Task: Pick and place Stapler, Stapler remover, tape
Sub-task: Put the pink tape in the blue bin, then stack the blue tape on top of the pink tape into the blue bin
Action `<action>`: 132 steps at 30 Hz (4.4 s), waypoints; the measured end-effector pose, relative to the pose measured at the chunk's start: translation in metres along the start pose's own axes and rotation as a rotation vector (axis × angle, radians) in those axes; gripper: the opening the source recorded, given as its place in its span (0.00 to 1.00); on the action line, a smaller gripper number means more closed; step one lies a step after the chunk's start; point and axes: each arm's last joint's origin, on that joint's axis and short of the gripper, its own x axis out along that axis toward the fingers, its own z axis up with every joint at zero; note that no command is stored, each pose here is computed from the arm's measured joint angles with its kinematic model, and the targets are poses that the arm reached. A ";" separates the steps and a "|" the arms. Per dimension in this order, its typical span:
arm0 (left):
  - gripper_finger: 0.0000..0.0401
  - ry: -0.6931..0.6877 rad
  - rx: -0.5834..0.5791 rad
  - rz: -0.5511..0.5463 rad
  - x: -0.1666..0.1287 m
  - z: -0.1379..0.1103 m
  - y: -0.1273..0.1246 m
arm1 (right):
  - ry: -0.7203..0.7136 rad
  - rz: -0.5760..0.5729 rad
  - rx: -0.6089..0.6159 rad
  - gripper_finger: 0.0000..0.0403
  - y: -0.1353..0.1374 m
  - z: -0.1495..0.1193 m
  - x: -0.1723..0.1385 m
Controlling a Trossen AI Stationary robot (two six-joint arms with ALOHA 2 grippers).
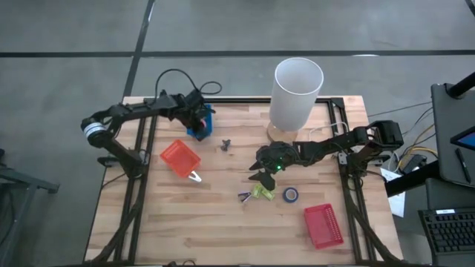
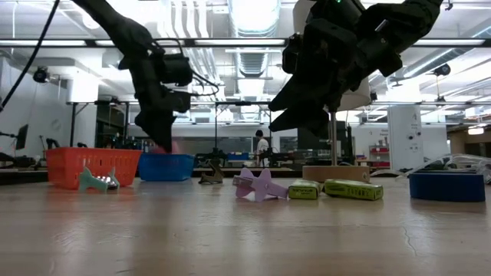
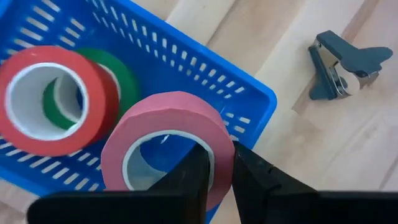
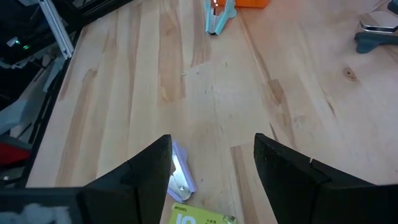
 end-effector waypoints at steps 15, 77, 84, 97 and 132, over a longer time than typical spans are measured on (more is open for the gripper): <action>0.23 -0.006 -0.023 -0.003 0.001 -0.001 0.000 | -0.001 0.001 -0.001 0.54 0.000 0.000 0.000; 0.47 -0.997 0.490 -0.868 -0.047 -0.100 -0.227 | 0.573 -0.482 0.087 0.54 0.098 -0.087 -0.045; 0.47 -1.025 0.496 -0.867 -0.049 -0.099 -0.227 | 0.527 -0.428 0.083 0.54 0.090 -0.099 -0.038; 0.47 -1.023 0.494 -0.866 -0.049 -0.099 -0.227 | 0.482 -0.459 0.091 0.49 0.084 -0.104 -0.037; 0.47 -0.946 0.484 -0.838 -0.041 -0.103 -0.225 | 0.511 -0.476 0.175 0.10 0.076 -0.121 -0.039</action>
